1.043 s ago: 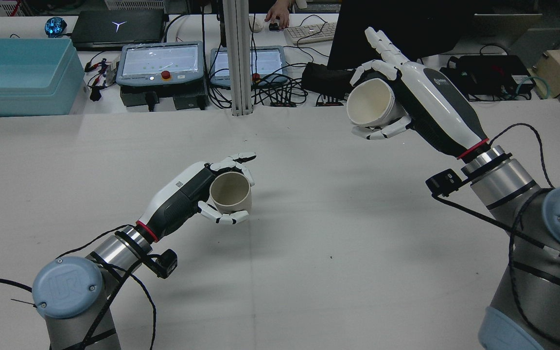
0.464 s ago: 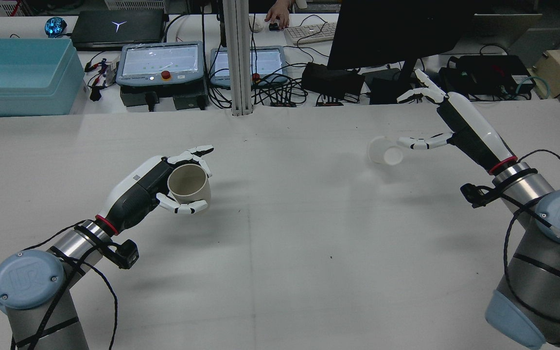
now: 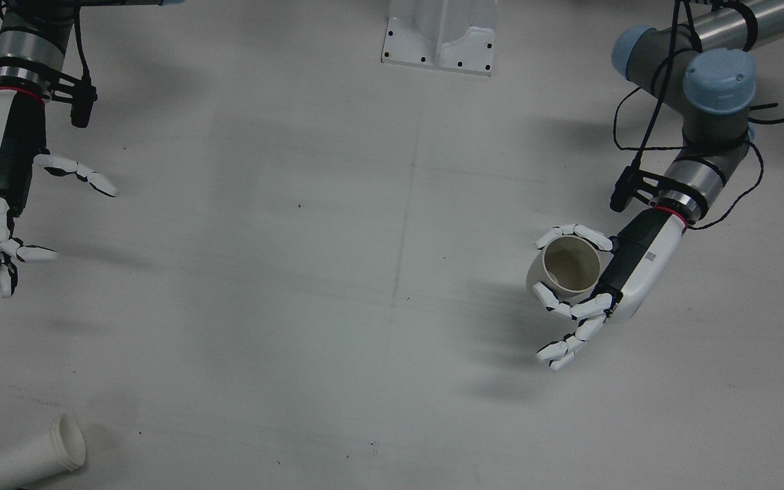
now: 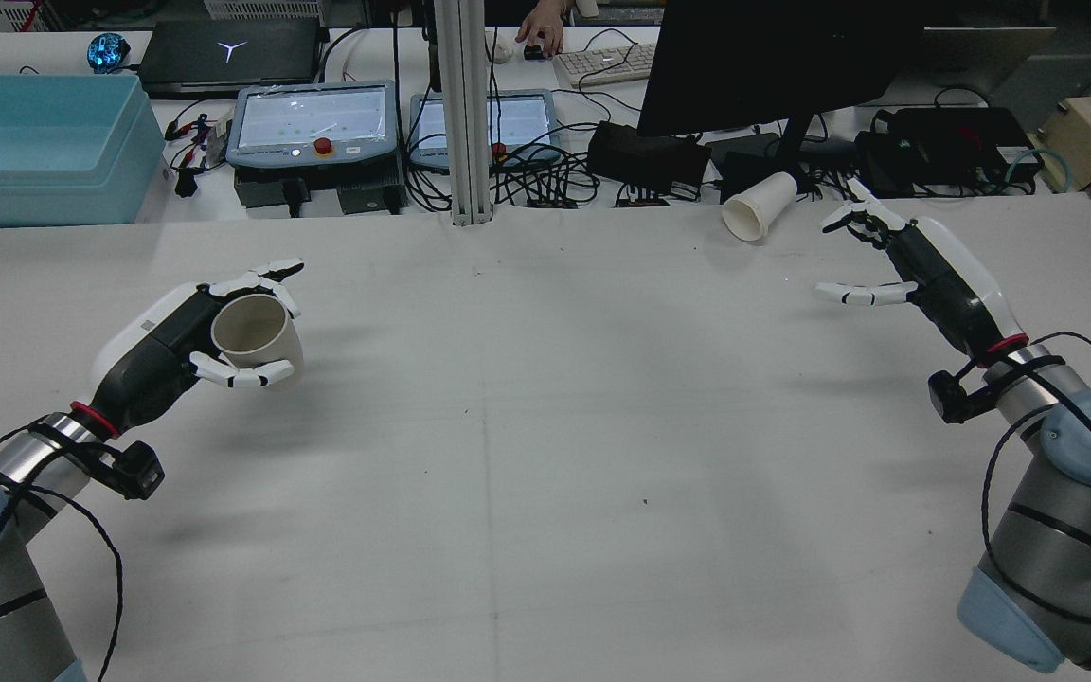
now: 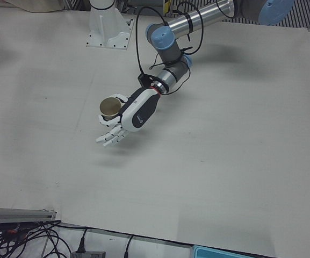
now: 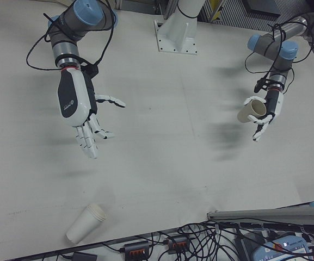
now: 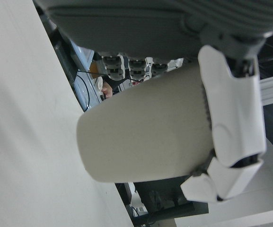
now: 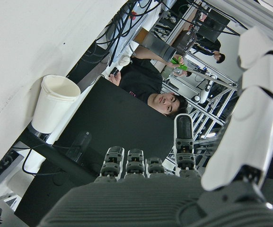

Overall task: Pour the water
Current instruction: 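Carry the beige cup back toward its start spot with the left hand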

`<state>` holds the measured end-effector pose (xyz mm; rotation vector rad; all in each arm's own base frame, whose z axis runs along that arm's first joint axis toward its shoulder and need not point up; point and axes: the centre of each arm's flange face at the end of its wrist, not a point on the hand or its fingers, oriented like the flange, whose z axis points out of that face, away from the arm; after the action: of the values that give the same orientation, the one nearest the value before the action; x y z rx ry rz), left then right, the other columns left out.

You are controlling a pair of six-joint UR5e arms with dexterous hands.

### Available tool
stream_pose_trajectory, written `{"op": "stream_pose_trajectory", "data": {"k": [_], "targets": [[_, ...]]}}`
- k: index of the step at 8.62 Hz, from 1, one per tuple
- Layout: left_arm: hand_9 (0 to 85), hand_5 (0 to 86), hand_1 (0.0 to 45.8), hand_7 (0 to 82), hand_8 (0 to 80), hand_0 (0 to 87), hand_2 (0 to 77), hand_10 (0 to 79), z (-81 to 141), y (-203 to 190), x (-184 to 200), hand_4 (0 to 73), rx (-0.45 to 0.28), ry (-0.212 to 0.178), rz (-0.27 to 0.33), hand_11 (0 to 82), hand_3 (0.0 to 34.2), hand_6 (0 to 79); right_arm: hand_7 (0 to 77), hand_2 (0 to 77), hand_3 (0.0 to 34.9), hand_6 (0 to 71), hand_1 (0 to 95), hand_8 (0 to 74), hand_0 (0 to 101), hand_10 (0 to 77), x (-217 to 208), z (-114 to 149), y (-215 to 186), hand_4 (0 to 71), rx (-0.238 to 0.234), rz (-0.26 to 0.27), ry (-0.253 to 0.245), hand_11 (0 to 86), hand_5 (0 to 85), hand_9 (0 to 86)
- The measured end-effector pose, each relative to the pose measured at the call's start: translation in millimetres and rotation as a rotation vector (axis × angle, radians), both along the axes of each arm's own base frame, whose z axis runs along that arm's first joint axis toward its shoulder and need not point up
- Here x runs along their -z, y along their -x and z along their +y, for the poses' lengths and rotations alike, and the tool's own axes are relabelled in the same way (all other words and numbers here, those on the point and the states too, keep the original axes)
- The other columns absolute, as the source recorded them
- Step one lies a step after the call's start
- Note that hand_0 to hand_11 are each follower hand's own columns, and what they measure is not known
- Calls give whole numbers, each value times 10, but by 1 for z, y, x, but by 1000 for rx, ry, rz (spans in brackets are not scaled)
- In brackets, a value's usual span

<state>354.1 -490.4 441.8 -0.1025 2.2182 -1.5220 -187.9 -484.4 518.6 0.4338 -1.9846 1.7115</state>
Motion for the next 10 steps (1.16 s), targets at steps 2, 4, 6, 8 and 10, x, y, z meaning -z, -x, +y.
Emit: {"op": "stream_pose_trajectory", "data": {"k": [2,4,6,8,10], "targets": [[93,442,175,169,60,555,376,54,-3,57,-70,376,63,44,-25,93,0,82,71,185,0,44,153,65,469,71,1,0,-2,76,5,-79,1,131,415,114],[93,442,175,174,60,555,376,49,-7,84,-146,376,89,112,-30,93,0,82,82,185,0,44,153,65,470,71,5,0,-5,109,2,-107,-6,125,447,114],[93,442,175,174,60,546,376,49,-8,98,-222,376,99,169,-19,93,0,82,93,191,0,44,164,54,476,65,7,1,-8,104,0,-113,-8,109,469,98],[109,442,175,174,71,537,376,49,-9,122,-269,376,134,190,-20,93,0,82,93,191,0,44,169,54,477,60,9,1,-9,104,-1,-117,-12,98,475,98],[109,442,175,174,71,541,376,65,-10,151,-301,371,177,195,-22,104,0,82,98,191,0,54,169,54,477,55,14,1,-9,104,0,-124,-19,98,485,98]]}}
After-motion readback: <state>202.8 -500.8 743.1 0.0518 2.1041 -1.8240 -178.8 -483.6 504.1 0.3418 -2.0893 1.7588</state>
